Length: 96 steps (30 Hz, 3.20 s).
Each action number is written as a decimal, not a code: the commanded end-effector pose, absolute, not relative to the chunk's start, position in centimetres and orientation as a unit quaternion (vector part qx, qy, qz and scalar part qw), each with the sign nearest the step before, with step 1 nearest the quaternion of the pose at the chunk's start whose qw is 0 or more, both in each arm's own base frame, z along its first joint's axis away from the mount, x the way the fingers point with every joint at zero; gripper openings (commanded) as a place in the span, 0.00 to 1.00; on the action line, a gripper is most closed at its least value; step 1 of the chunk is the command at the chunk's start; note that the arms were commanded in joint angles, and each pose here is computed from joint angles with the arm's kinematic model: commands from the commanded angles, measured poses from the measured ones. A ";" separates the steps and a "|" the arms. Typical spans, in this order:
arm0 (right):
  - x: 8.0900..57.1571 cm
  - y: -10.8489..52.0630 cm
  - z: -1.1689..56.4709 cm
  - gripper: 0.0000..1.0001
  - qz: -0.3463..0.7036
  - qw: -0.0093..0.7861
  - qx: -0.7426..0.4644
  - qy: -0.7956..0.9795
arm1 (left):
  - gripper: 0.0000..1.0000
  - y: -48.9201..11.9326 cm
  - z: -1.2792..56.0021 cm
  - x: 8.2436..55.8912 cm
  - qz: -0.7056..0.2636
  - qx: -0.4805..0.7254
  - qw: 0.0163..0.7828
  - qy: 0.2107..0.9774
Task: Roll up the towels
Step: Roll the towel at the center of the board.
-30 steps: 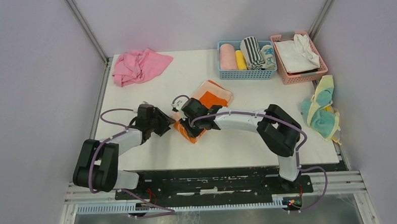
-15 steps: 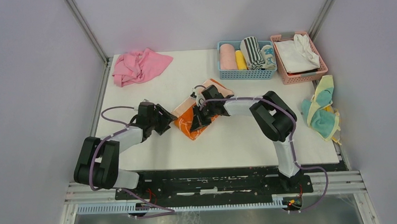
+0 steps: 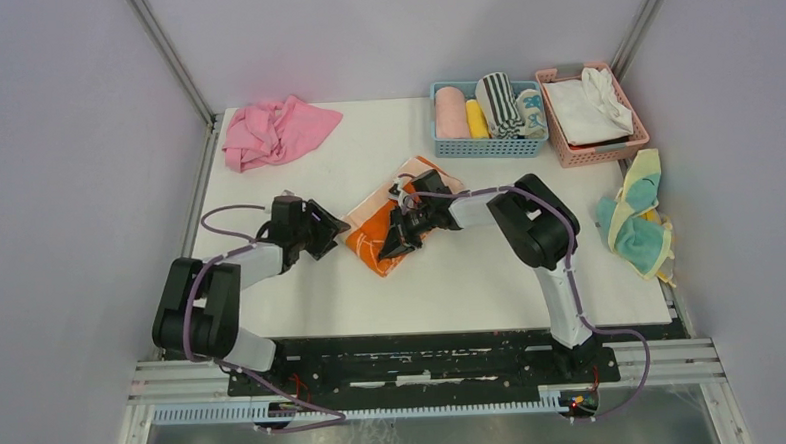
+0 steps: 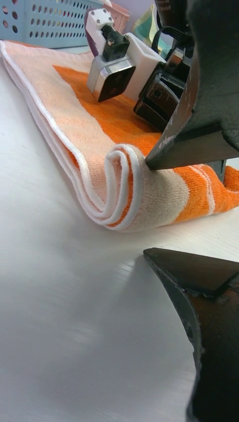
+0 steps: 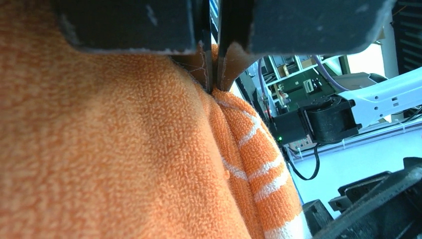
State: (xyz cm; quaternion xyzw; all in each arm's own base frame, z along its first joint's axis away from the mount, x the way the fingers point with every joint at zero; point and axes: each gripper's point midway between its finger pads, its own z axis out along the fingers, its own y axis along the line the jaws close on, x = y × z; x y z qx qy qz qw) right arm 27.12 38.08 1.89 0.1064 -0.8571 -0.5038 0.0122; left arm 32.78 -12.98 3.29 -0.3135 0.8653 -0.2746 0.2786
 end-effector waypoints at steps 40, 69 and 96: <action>26.3 38.1 5.7 0.52 -0.074 -0.338 0.404 -0.847 | 0.35 -14.6 -0.2 31.1 -0.186 -0.275 0.245 0.911; 16.5 39.0 3.2 0.03 -0.252 -0.098 0.440 -0.857 | 0.49 -11.9 4.1 27.8 -0.166 -0.272 0.292 0.902; 23.0 37.5 1.0 0.05 -0.559 0.076 0.077 -0.822 | 0.81 -16.4 9.1 27.2 -0.342 -0.228 0.316 0.855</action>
